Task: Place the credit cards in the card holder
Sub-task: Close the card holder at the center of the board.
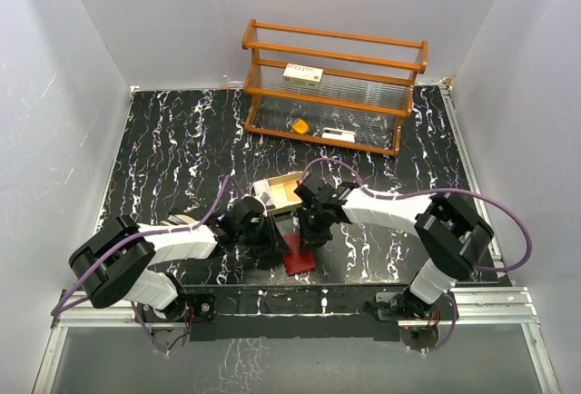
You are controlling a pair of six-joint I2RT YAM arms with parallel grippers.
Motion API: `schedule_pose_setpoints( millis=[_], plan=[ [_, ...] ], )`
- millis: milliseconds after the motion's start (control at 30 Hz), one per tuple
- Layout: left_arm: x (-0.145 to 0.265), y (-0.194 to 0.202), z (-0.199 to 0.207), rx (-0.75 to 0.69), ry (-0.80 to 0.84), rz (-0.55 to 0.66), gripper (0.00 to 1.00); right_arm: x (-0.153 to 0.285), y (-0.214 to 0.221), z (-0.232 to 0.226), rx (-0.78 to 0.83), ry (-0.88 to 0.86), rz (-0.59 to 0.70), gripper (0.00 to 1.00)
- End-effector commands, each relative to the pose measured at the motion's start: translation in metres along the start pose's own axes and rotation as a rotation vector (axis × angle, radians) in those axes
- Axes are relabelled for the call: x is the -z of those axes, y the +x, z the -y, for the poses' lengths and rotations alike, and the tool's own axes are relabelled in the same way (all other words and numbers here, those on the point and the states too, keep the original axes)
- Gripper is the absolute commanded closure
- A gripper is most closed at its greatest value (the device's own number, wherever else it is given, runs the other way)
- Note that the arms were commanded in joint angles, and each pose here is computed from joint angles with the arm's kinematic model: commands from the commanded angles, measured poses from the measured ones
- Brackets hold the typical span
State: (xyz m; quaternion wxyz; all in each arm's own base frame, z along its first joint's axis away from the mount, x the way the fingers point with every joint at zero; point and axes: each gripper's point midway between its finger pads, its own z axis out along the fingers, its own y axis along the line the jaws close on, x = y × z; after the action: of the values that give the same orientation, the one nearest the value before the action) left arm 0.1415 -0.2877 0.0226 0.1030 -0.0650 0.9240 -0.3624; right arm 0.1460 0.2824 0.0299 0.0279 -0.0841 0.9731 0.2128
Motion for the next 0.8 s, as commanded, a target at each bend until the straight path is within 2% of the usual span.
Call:
schedule_pose_setpoints(
  millis=[0, 467, 600, 767],
  plan=[
    [-0.006, 0.024, -0.053, 0.009, -0.168, -0.064, 0.90, -0.043, 0.020, 0.063, 0.013, 0.275, -0.065, 0.95],
    [-0.008, 0.026, -0.053, 0.010, -0.161, -0.073, 0.90, -0.061, 0.010, 0.068, 0.087, 0.334, -0.131, 0.95],
    [-0.005, 0.020, -0.048, -0.002, -0.161, -0.054, 0.90, -0.056, 0.003, 0.062, 0.095, 0.318, -0.099, 0.95],
    [0.007, 0.003, -0.036, -0.060, -0.212, -0.005, 0.83, -0.036, -0.016, 0.041, 0.107, 0.270, -0.011, 0.95]
  ],
)
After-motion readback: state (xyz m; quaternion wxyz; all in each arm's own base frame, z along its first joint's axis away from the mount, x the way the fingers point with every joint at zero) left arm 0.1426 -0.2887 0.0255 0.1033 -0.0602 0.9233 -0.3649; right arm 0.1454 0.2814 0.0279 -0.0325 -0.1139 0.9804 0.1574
